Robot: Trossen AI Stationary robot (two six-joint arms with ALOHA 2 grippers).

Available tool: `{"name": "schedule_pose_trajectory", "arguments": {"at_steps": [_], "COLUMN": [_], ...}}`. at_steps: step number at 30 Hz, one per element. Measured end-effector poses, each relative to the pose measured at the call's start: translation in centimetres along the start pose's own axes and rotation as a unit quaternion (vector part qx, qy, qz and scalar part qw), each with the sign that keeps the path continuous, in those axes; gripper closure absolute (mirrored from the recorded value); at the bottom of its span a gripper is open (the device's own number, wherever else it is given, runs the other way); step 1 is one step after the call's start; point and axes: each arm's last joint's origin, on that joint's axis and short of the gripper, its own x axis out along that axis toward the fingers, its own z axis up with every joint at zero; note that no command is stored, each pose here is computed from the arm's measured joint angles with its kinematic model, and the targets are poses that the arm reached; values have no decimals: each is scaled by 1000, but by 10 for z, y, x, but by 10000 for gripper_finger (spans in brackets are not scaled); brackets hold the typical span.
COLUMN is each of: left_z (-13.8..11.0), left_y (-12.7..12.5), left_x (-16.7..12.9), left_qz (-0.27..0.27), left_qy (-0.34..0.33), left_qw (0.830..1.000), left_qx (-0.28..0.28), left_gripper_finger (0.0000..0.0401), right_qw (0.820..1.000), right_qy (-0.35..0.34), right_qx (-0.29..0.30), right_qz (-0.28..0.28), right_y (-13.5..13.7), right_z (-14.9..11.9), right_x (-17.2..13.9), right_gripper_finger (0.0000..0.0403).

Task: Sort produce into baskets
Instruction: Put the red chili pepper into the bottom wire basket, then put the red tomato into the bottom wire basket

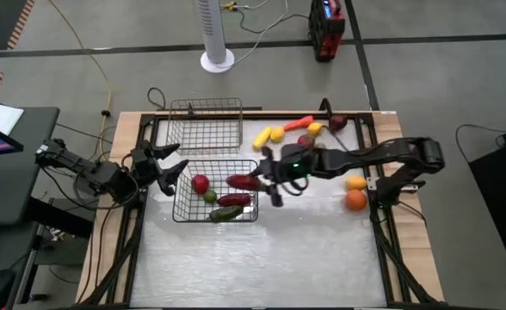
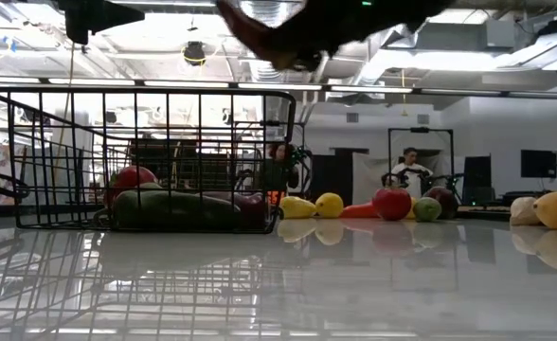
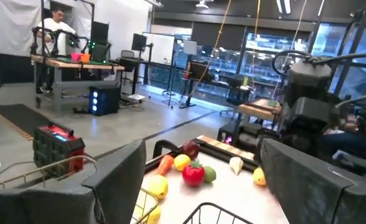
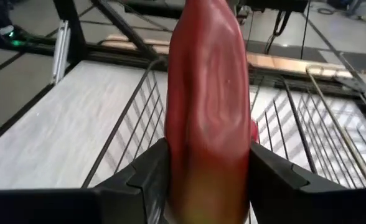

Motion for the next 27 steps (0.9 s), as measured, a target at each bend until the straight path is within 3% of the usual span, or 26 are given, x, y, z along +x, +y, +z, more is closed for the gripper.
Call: {"name": "schedule_pose_trajectory", "arguments": {"at_steps": [7, 14, 19, 22, 27], "left_z": [0, -1, -5, -7, -8], "left_y": [-2, -6, -6, -6, -6], "left_x": [0, 0, -1, -1, 0], "left_qz": [-37, -100, -110, -109, -97], "left_qy": [0, 8, 25, 29, 33], "left_qw": [999, 995, 994, 994, 995], "left_qx": [-15, -15, -6, -2, -1], "left_gripper_finger": [97, 97, 97, 97, 97], "right_qw": [998, 993, 987, 978, 960], "right_qy": [59, 115, 138, 160, 189], "right_qx": [4, 13, -11, -11, 33], "right_qz": [13, -5, -78, -134, -202], "right_y": [-4, -10, -19, -34, -72], "right_z": [10, 20, 38, 34, -12], "right_x": [47, 57, 22, -7, -43], "right_gripper_finger": [156, 125, 124, 124, 124]}}
